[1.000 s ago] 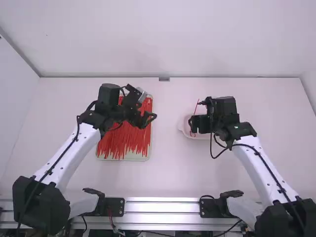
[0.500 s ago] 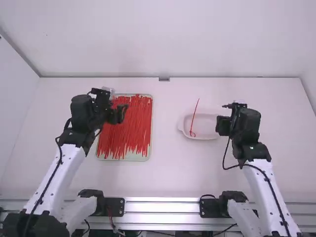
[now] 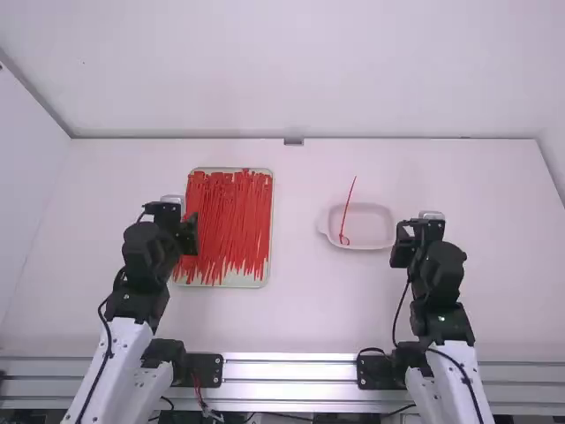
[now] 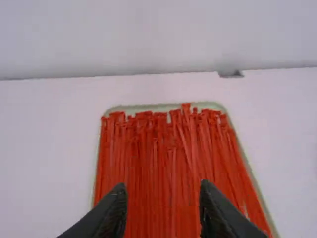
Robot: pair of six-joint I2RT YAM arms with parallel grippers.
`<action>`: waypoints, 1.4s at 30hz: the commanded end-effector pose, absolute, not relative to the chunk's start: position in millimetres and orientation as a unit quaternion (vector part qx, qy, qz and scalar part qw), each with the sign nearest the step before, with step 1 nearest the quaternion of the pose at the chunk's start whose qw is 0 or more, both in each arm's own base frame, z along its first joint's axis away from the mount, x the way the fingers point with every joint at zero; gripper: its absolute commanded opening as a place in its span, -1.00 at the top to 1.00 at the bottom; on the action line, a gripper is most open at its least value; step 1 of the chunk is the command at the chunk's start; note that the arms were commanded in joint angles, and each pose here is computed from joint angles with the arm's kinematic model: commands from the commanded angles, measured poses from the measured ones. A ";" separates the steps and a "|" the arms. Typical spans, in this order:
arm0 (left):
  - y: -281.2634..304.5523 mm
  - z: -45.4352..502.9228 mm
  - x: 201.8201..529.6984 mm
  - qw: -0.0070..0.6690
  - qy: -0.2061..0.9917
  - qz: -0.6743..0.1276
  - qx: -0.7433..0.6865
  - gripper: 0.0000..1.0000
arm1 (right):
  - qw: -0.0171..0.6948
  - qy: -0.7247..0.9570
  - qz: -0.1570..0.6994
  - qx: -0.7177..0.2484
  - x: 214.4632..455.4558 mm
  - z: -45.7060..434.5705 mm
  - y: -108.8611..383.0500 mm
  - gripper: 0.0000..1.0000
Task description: Fasten the cable tie
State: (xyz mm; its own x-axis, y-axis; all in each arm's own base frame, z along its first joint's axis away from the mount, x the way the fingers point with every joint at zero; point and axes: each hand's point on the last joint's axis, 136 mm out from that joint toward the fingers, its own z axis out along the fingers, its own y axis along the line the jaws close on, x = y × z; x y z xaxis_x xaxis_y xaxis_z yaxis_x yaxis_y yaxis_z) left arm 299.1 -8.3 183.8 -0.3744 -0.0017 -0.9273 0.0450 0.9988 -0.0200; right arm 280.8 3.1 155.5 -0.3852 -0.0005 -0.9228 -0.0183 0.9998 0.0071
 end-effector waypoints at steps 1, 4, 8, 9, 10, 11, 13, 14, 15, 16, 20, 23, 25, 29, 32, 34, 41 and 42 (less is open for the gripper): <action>0.0 175.8 289.7 0.565 0.825 0.000 0.000 0.38 | 0.553 0.833 0.007 -0.004 272.4 140.8 2.8 0.39; 0.0 162.7 280.5 0.565 0.825 0.000 0.000 0.50 | 0.553 0.833 0.007 -0.004 264.8 127.4 2.8 0.51; 0.0 142.1 268.3 0.565 0.825 0.000 0.000 0.69 | 0.553 0.833 0.007 -0.004 255.1 106.8 2.8 0.68; 0.0 138.3 266.3 0.565 0.825 0.000 0.000 0.72 | 0.553 0.833 0.007 -0.004 253.6 103.1 2.8 0.71; 0.0 135.8 265.0 0.565 0.825 0.000 0.000 0.74 | 0.553 0.833 0.007 -0.004 252.6 100.7 2.8 0.73; 0.0 130.8 262.6 0.565 0.825 0.000 0.000 0.78 | 0.553 0.833 0.007 -0.004 250.8 95.9 2.8 0.77; 0.0 123.6 259.4 0.565 0.825 0.000 0.000 0.84 | 0.553 0.833 0.007 -0.004 248.3 88.9 2.8 0.83; 0.0 117.7 256.9 0.565 0.825 0.000 0.000 0.89 | 0.553 0.833 0.007 -0.004 246.5 83.3 2.8 0.87; 0.0 111.9 254.6 0.565 0.825 0.000 0.000 0.94 | 0.558 0.830 0.007 -0.004 246.1 83.6 2.8 0.92; 0.0 107.4 252.9 0.565 0.825 0.000 0.000 0.97 | 0.565 0.825 0.007 -0.005 246.6 87.5 2.8 0.95; 0.0 91.2 247.7 0.565 0.825 0.000 0.000 1.00 | 0.589 0.808 0.006 -0.005 247.8 101.0 2.8 1.00; 0.0 93.9 247.3 0.577 0.817 0.000 0.000 1.00 | 0.605 0.796 0.006 -0.005 248.1 110.2 2.8 1.00; 0.0 102.5 247.9 0.592 0.806 0.000 0.000 1.00 | 0.619 0.785 0.006 -0.005 248.0 118.1 2.8 1.00; 0.0 113.0 248.1 0.610 0.792 0.000 0.000 1.00 | 0.635 0.772 0.006 -0.005 247.7 127.6 2.8 1.00; 0.0 121.2 248.0 0.625 0.781 0.000 0.000 1.00 | 0.648 0.762 0.006 -0.005 247.1 135.0 2.8 1.00; 0.0 126.2 247.8 0.633 0.774 0.000 0.000 1.00 | 0.655 0.755 0.006 -0.005 246.6 139.5 2.8 1.00; 0.0 143.6 246.1 0.662 0.749 0.000 0.000 1.00 | 0.669 0.743 0.006 -0.005 245.5 147.7 2.8 1.00; 0.0 144.8 246.0 0.664 0.748 0.000 0.000 1.00 | 0.669 0.743 0.006 -0.005 245.5 147.7 2.8 1.00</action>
